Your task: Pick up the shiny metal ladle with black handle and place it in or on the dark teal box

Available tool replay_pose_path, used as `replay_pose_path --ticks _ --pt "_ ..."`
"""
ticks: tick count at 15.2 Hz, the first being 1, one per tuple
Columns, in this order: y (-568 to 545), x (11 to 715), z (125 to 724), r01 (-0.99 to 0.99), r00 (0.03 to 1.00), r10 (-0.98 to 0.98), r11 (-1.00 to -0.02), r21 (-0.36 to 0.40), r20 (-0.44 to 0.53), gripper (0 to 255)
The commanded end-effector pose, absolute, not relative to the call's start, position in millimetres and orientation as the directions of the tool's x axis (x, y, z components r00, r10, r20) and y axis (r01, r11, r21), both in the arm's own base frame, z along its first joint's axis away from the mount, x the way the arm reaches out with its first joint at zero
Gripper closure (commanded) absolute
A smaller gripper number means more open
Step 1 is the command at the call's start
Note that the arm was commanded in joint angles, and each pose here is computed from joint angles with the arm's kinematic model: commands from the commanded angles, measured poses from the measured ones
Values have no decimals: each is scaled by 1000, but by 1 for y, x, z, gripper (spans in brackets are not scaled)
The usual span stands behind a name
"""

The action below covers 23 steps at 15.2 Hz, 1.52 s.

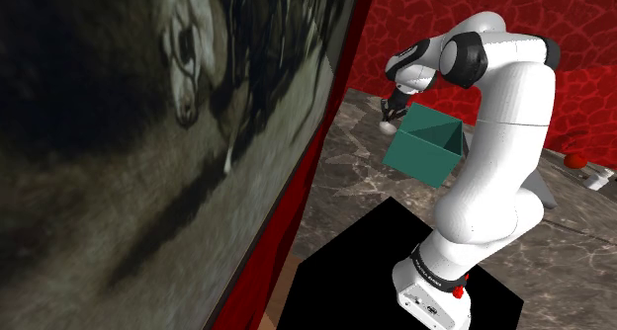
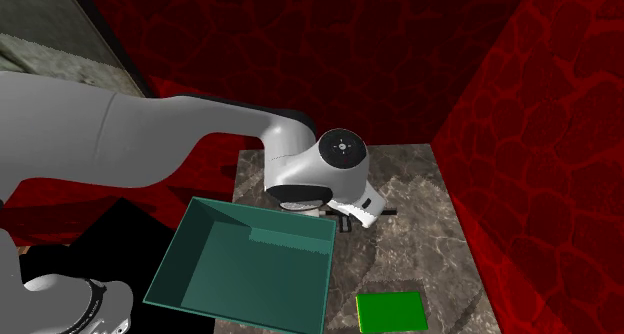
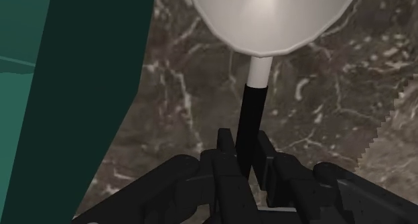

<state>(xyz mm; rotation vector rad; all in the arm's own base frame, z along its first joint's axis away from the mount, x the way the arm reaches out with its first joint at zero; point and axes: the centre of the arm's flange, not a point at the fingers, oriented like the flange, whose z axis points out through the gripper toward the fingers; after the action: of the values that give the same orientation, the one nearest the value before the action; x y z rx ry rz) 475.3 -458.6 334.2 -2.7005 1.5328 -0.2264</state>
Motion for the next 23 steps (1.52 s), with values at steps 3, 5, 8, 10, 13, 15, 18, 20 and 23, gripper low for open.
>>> replay_pose_path --ticks 3,5,8,10,13,15,18,20,23 --pt "-458 476 338 -851 506 -856 -516 -96 111 255" --pt "-458 476 349 -851 506 -856 -516 -96 111 255" --pt "-458 476 365 -851 506 -856 -516 -96 111 255" --pt "-458 476 375 -851 506 -856 -516 -96 111 255" --pt "-458 476 391 -851 506 -856 -516 -96 111 255" --pt "-458 476 402 -851 506 -856 -516 -96 111 255" --pt "-458 476 418 -851 506 -856 -516 -96 111 255" --pt "-458 476 428 -851 506 -856 -516 -96 111 255" --pt "-458 476 444 -851 506 -856 -516 -96 111 255"
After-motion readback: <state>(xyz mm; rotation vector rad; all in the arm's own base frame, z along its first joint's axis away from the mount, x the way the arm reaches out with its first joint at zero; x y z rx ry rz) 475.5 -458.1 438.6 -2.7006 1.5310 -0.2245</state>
